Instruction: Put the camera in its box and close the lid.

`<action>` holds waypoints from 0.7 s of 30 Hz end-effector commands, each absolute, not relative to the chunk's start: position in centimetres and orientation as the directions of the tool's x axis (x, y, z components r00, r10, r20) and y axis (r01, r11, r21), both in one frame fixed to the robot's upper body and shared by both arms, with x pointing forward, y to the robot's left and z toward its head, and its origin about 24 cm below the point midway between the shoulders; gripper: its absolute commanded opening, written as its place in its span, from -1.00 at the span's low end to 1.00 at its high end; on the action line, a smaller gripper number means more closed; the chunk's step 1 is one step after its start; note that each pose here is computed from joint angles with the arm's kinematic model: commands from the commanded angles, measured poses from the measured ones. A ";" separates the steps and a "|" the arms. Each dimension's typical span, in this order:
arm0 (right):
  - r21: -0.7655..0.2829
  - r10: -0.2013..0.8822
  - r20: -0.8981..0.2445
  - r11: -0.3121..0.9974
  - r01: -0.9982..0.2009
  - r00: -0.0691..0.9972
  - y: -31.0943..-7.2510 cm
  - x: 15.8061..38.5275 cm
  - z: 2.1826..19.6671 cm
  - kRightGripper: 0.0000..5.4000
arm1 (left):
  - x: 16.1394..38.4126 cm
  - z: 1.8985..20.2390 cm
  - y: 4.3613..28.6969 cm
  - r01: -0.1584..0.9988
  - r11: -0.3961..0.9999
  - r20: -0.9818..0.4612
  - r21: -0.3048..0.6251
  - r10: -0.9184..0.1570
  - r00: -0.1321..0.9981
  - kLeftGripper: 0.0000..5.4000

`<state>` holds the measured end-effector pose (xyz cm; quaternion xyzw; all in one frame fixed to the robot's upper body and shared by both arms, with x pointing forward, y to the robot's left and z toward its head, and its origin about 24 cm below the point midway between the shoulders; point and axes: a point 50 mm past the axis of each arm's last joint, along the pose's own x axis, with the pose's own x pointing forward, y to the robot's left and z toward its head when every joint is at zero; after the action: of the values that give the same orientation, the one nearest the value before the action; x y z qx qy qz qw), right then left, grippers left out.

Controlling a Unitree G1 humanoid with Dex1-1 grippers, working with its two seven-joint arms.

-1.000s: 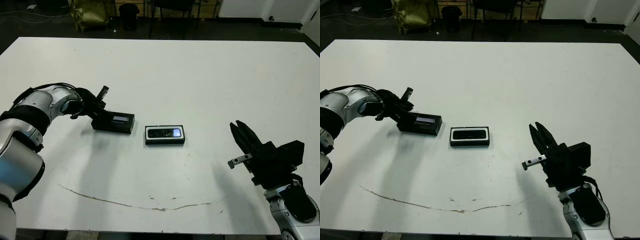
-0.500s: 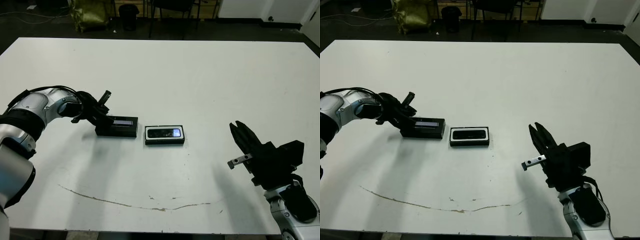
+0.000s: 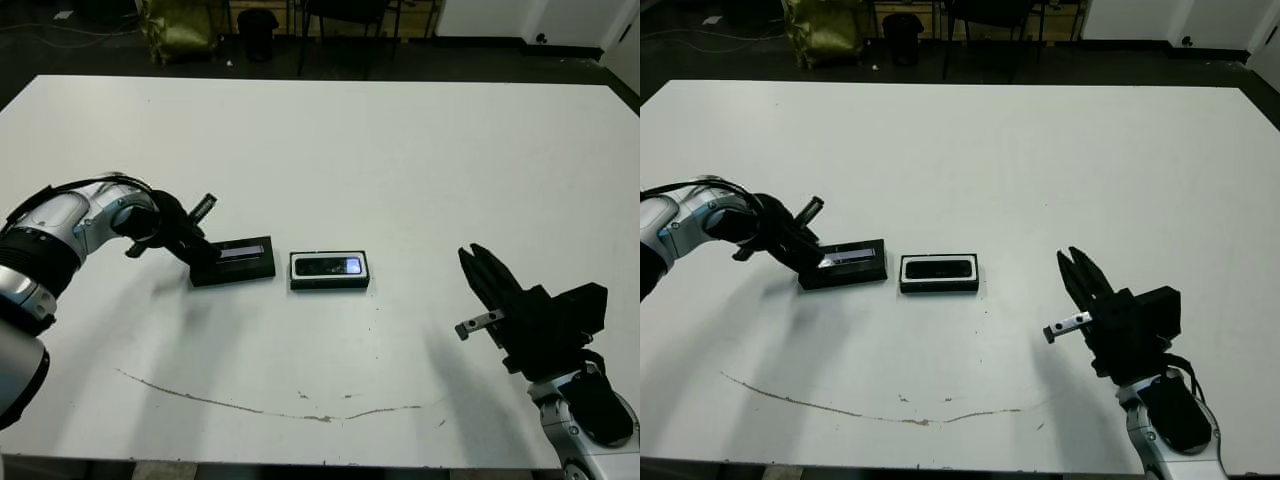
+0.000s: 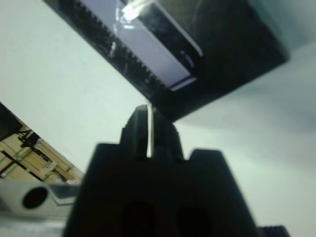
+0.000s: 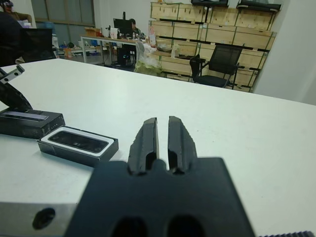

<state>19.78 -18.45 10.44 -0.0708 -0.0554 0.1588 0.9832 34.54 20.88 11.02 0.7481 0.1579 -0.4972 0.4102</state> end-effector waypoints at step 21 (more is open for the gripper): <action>-0.155 0.307 0.049 0.942 -0.296 0.951 -18.7 19.5 9.9 -0.99 | 31.1 9.8 19.1 0.696 -0.648 -0.948 0.309 -0.154 0.278 -1.00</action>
<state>19.60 -18.50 10.36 -0.0714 -0.0549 0.1567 0.9835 32.11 18.53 11.52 0.7228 0.1640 -0.5465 0.3898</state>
